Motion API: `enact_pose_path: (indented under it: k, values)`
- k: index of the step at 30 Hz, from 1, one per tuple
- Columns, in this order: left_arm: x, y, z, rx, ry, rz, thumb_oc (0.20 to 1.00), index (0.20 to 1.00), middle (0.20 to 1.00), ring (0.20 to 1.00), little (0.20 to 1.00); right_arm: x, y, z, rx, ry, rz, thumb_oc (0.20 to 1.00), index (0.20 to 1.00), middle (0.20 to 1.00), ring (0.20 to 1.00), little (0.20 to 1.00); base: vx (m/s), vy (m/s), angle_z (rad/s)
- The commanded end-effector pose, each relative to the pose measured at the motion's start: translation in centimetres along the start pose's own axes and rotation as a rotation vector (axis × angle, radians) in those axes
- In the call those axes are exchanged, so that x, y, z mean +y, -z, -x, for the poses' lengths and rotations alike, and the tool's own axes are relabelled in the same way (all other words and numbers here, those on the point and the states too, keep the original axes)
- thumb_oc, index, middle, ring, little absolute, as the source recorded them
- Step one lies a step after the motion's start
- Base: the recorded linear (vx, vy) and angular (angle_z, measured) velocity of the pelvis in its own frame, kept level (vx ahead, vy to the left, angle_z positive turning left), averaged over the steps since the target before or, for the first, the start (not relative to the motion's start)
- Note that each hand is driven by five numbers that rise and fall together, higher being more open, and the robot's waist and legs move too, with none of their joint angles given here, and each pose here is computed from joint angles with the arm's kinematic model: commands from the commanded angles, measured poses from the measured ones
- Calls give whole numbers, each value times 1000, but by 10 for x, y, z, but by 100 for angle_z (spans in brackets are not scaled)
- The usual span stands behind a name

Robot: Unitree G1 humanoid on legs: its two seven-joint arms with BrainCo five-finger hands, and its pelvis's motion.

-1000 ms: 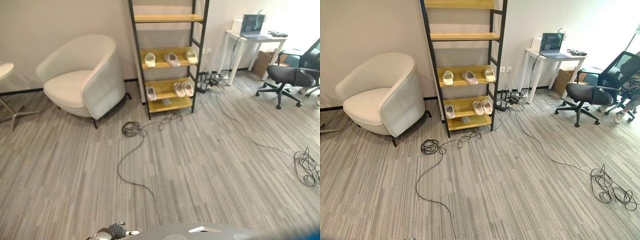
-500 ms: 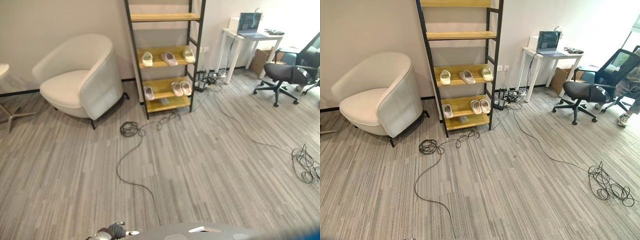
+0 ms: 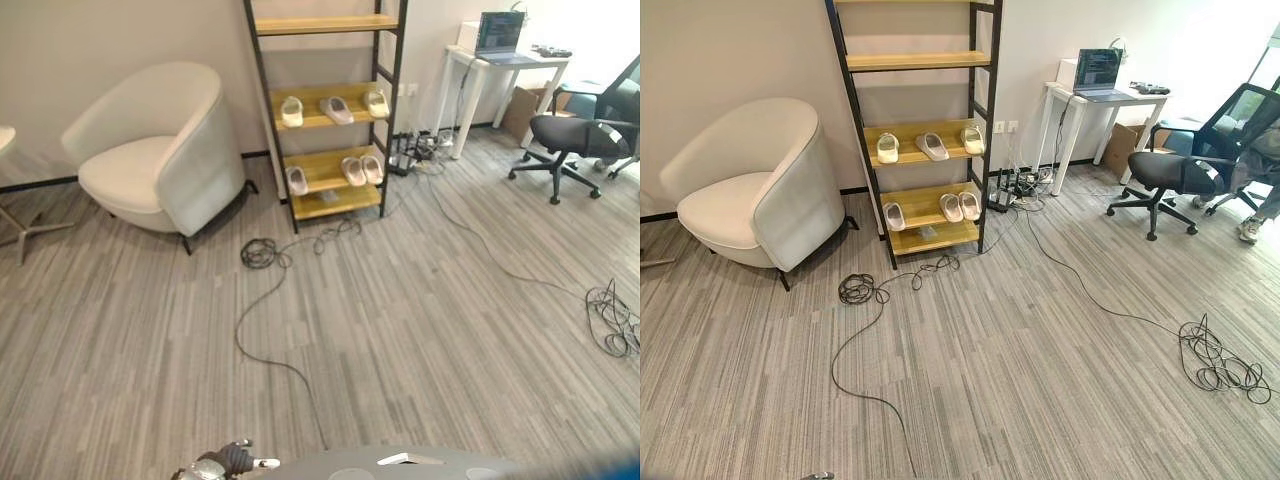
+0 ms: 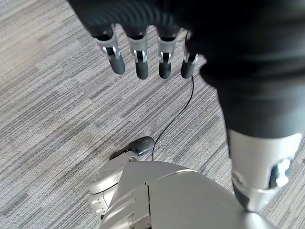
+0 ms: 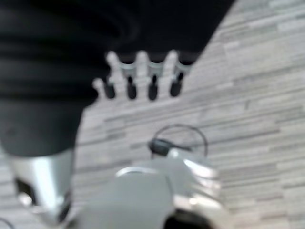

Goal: Arrange the slippers neatly on the shoe rack.

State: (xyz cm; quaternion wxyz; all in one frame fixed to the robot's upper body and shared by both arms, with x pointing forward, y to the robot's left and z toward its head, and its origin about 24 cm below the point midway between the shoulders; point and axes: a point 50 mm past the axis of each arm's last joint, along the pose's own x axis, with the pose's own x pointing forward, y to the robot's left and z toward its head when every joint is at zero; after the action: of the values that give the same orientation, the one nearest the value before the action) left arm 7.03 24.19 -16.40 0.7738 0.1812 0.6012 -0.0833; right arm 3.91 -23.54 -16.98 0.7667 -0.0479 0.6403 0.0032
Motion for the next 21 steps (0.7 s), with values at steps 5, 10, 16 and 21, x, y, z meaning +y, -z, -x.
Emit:
enact_pose_path:
  k: [5, 10, 16, 21]
  values:
    - [-19, -47, -6, -125, 46, -69, 1000, 1000, 1000, 1000, 1000, -30, -15, 5, -18, 79, 4, 1000, 1000, 1000, 1000, 1000, -28, -174, 13]
    - [-26, -31, -6, -74, 73, -88, 1000, 1000, 1000, 1000, 1000, -38, -16, 6, -31, 107, -5, 1000, 1000, 1000, 1000, 1000, 219, 14, 21]
    - [-16, -10, -3, -3, 48, -62, 1000, 1000, 1000, 1000, 1000, -23, -19, 3, -38, 56, 41, 1000, 1000, 1000, 1000, 1000, 291, 82, -42]
    - [-7, -26, -4, -56, 20, -60, 1000, 1000, 1000, 1000, 1000, -5, -33, -1, -78, 9, 128, 1000, 1000, 1000, 1000, 1000, 308, 142, -33]
